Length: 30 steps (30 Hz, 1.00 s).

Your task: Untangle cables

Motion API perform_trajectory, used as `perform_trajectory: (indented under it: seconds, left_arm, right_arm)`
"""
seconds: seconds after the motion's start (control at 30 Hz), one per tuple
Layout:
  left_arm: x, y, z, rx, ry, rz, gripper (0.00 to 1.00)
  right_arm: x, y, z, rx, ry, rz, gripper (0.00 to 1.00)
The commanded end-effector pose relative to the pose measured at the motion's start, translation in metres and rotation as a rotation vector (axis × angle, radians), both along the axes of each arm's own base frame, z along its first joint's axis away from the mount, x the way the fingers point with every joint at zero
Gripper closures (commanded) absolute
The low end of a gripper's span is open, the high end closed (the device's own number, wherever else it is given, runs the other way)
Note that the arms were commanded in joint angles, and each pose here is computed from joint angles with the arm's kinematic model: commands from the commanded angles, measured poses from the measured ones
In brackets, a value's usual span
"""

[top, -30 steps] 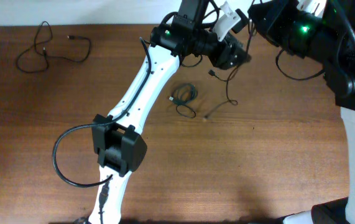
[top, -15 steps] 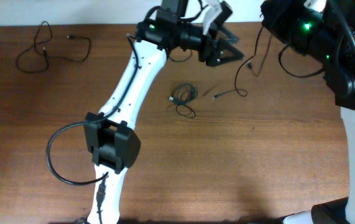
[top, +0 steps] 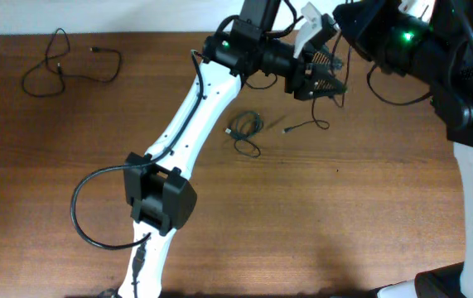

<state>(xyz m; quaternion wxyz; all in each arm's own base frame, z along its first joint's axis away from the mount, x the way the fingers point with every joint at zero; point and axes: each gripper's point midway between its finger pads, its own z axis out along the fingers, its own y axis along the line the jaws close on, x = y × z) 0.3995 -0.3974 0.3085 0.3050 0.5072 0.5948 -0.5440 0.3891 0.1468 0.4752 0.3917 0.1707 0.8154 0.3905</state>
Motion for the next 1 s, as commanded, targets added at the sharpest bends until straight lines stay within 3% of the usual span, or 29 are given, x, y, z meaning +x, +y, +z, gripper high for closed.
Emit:
perform_trajectory:
  seconds: [0.0, 0.13, 0.2, 0.3, 0.33, 0.47, 0.5, 0.6, 0.7, 0.9, 0.93, 0.97]
  left_arm:
    - [-0.003, -0.002, 0.021, -0.027, -0.088, 0.01, 0.25]
    - [-0.004, -0.009, 0.026, -0.046, -0.128, 0.003, 0.27]
    - [0.0, -0.01, 0.025, -0.039, -0.142, 0.022, 0.44]
    - [0.0, -0.01, 0.025, -0.039, -0.142, 0.021, 0.54]
    - [0.0, -0.01, 0.025, -0.038, -0.141, 0.021, 0.66]
    - [0.007, -0.009, 0.021, -0.013, -0.153, 0.063, 0.71]
    - [0.011, -0.008, 0.019, -0.003, -0.158, 0.081, 0.81]
    - [0.029, -0.002, 0.005, 0.08, -0.156, 0.186, 0.93]
    - [0.044, 0.011, -0.021, 0.218, -0.123, 0.304, 0.98]
    - [0.075, 0.048, -0.064, 0.492, -0.139, 0.546, 1.0]
    - [0.077, 0.053, -0.067, 0.518, -0.142, 0.567, 0.99]
    - [0.077, 0.054, -0.069, 0.527, -0.14, 0.572, 0.88]
  right_arm:
    - [-0.005, 0.008, 0.006, 0.038, 0.001, 0.034, 0.96]
    - [-0.006, 0.009, 0.005, 0.042, 0.006, 0.04, 0.96]
    - [-0.007, 0.01, 0.005, 0.045, 0.007, 0.046, 0.96]
    - [-0.007, 0.01, 0.005, 0.044, 0.007, 0.046, 0.96]
    - [-0.007, 0.01, 0.005, 0.045, 0.008, 0.047, 0.96]
    - [-0.009, 0.012, 0.006, 0.048, 0.007, 0.065, 0.96]
    - [-0.008, 0.012, 0.005, 0.046, 0.009, 0.061, 0.96]
    - [0.0, -0.002, 0.002, 0.006, 0.002, -0.024, 0.96]
    - [0.014, -0.051, -0.01, -0.127, 0.011, -0.296, 0.96]
    - [0.018, -0.094, -0.009, -0.232, -0.011, -0.52, 0.96]
    - [0.018, -0.099, -0.007, -0.241, -0.021, -0.549, 0.96]
    - [0.018, -0.101, -0.003, -0.24, -0.033, -0.559, 0.96]
